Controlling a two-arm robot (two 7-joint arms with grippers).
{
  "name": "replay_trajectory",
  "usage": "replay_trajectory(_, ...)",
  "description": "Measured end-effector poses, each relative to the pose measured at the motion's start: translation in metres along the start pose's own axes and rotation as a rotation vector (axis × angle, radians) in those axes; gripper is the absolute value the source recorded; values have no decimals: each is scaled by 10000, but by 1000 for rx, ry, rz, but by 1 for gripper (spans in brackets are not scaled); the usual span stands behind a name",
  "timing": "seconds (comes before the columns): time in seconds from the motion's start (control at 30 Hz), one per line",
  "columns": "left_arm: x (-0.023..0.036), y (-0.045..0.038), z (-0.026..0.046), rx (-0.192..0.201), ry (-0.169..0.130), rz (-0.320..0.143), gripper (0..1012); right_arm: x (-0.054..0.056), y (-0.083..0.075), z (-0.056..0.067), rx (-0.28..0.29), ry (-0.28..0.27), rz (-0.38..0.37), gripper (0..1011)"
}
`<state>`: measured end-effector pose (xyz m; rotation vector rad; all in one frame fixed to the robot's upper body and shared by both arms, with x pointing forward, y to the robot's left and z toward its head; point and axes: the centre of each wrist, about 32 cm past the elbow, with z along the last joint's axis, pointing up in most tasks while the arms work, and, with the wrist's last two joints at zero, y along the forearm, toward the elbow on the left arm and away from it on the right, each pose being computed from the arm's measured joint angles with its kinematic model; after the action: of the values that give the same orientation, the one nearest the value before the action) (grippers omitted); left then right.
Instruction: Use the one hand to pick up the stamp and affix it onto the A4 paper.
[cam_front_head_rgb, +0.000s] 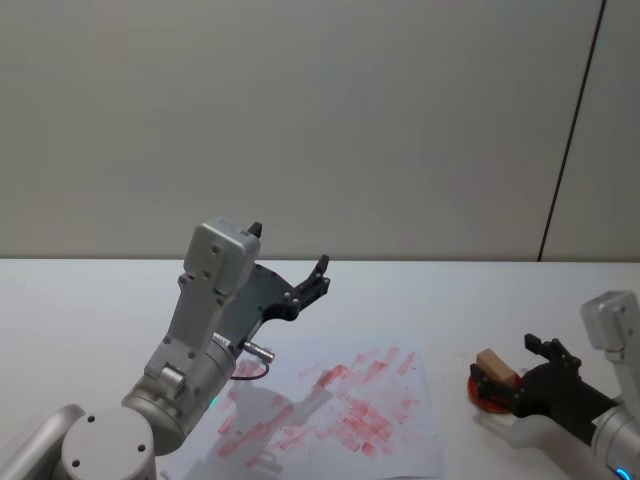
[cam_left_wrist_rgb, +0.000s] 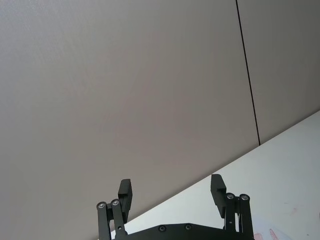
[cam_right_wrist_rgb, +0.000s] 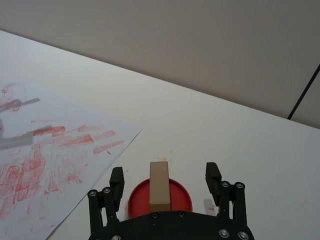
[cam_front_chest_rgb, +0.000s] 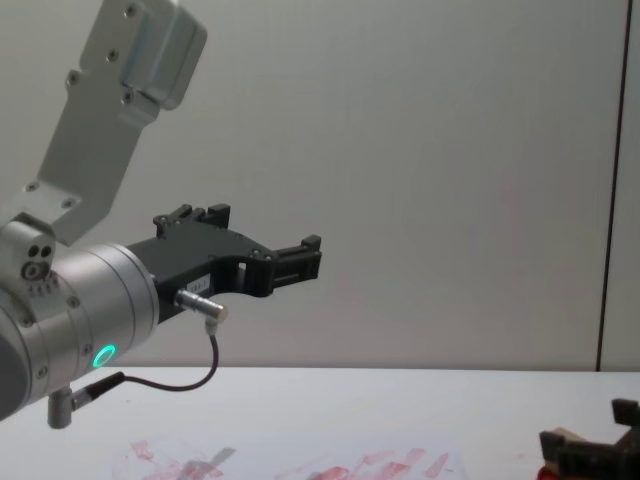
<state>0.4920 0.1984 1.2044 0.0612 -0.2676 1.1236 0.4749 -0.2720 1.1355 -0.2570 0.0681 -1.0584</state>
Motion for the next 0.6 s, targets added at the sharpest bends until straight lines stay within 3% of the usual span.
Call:
replay_trajectory(0.3, 0, 0, 0, 0, 0, 0, 1003, -13, 89, -52, -25, 1, 15, 949)
replay_trajectory(0.6, 0, 0, 0, 0, 0, 0, 1002, -28, 140, -91, -42, 4, 19, 704)
